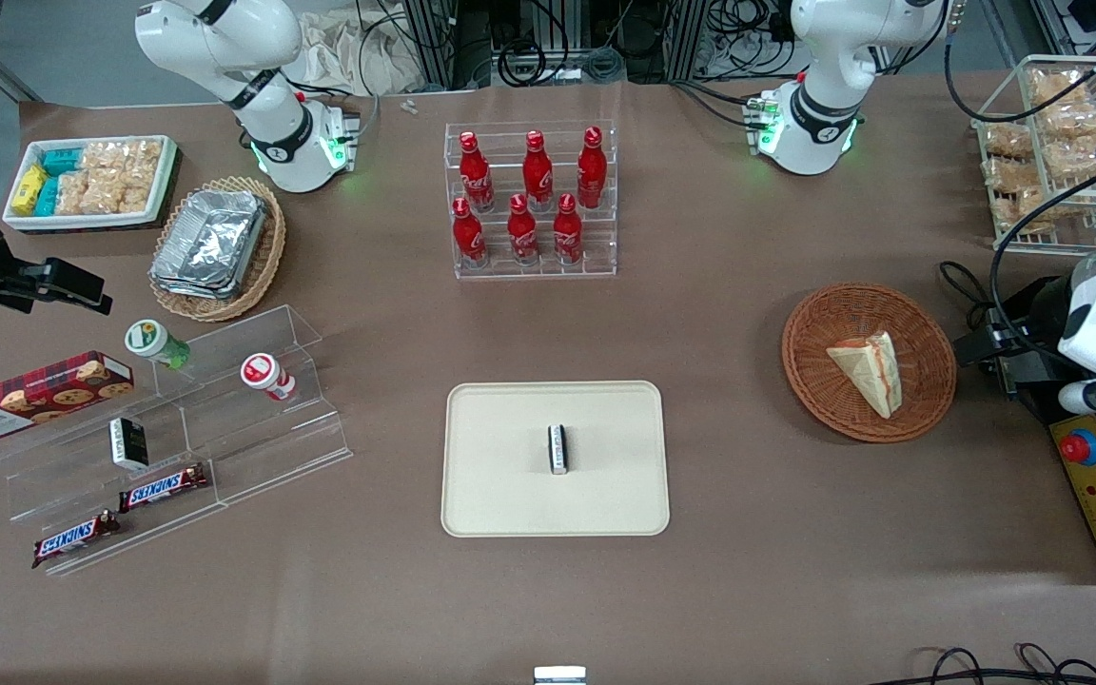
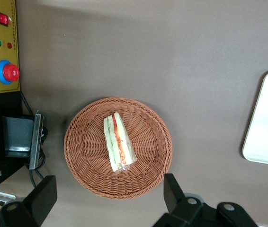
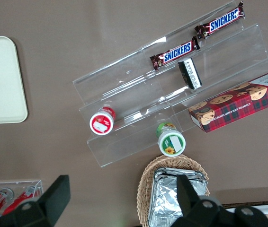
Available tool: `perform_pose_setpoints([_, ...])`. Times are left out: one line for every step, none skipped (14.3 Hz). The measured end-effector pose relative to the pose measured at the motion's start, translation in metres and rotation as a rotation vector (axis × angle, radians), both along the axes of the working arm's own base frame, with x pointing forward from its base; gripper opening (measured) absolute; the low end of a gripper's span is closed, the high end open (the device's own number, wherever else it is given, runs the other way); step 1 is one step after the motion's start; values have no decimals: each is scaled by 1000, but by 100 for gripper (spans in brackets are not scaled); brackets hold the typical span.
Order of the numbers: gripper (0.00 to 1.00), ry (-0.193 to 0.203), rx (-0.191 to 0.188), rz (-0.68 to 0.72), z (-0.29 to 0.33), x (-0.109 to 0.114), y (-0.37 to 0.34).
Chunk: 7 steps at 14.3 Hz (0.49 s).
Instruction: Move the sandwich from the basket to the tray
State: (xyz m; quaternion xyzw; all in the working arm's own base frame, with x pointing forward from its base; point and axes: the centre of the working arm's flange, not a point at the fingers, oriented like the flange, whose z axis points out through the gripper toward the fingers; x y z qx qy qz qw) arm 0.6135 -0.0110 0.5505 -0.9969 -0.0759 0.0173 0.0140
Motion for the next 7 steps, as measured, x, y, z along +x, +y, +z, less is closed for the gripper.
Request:
perform_pose_setpoints([100, 2, 0, -3, 0, 0, 0])
perform_pose_setpoints([100, 10, 1, 12, 0, -1, 0])
perform_pose_setpoints([100, 18, 2, 49, -1, -2, 0])
perform_pose_setpoints([100, 21, 5, 97, -1, -3, 0])
perform_pose_setpoints([100, 22, 7, 134, -1, -3, 0])
perform_pose_setpoints([100, 22, 8, 154, -2, -3, -1])
perform_pose_setpoints([100, 22, 8, 163, -2, -3, -2])
